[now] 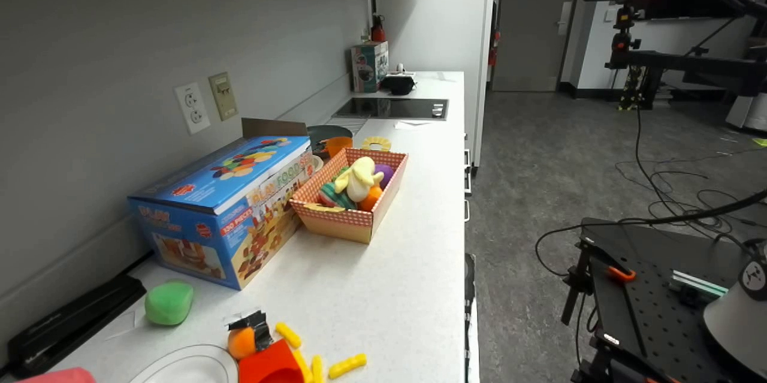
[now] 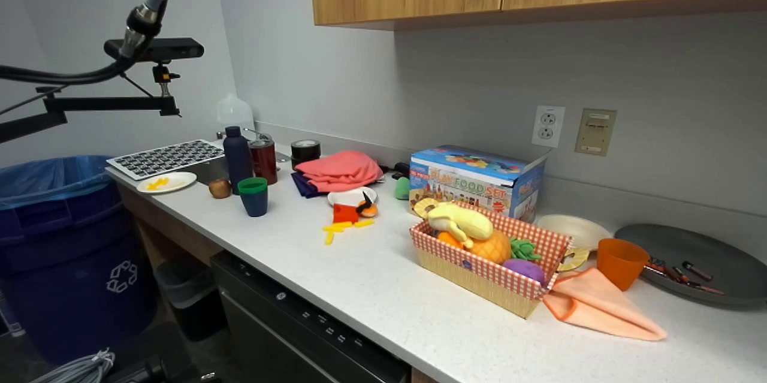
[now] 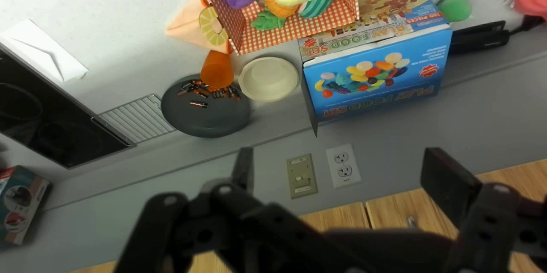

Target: Open the top right cabinet door

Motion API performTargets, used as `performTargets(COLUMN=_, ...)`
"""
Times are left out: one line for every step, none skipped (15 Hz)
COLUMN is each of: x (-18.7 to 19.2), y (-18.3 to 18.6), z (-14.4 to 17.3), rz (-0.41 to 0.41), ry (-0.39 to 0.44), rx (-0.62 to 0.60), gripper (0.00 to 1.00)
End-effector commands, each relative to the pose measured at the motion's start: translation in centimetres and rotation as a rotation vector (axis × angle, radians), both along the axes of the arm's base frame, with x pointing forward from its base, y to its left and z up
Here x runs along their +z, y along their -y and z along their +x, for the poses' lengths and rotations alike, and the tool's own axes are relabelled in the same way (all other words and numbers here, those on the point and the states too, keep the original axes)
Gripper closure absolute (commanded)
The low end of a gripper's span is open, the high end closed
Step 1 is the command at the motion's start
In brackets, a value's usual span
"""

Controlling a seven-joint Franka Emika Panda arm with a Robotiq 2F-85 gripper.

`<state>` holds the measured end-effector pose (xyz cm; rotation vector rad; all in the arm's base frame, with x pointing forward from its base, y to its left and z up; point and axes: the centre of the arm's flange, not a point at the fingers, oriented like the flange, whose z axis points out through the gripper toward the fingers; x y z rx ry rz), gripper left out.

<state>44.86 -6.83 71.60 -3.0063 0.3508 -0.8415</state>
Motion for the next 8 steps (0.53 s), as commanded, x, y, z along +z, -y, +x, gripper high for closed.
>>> performTargets(x=-1.2, y=-1.8, z=1.0, rz=-0.011, ry=-0.017, rx=0.060, gripper=0.00)
performTargets(x=-1.5, y=-2.3, z=1.6, rz=-0.020, ry=-0.023, rx=0.065, gripper=0.00)
performTargets(x=-1.6, y=-2.7, z=2.5, rz=-0.026, ry=-0.024, rx=0.053, gripper=0.00)
performTargets(x=-1.5, y=-3.0, z=3.1, rz=-0.033, ry=-0.017, rx=0.048, gripper=0.00)
performTargets(x=-1.2, y=-3.1, z=3.8, rz=-0.045, ry=-0.005, rx=0.040, gripper=0.00)
performTargets(x=-1.1, y=-3.0, z=4.4, rz=-0.058, ry=0.006, rx=0.028, gripper=0.00)
performTargets(x=0.0, y=-3.3, z=4.9, rz=-0.078, ry=0.024, rx=0.004, gripper=0.00)
performTargets(x=0.6, y=-3.0, z=5.5, rz=-0.100, ry=0.043, rx=-0.023, gripper=0.00)
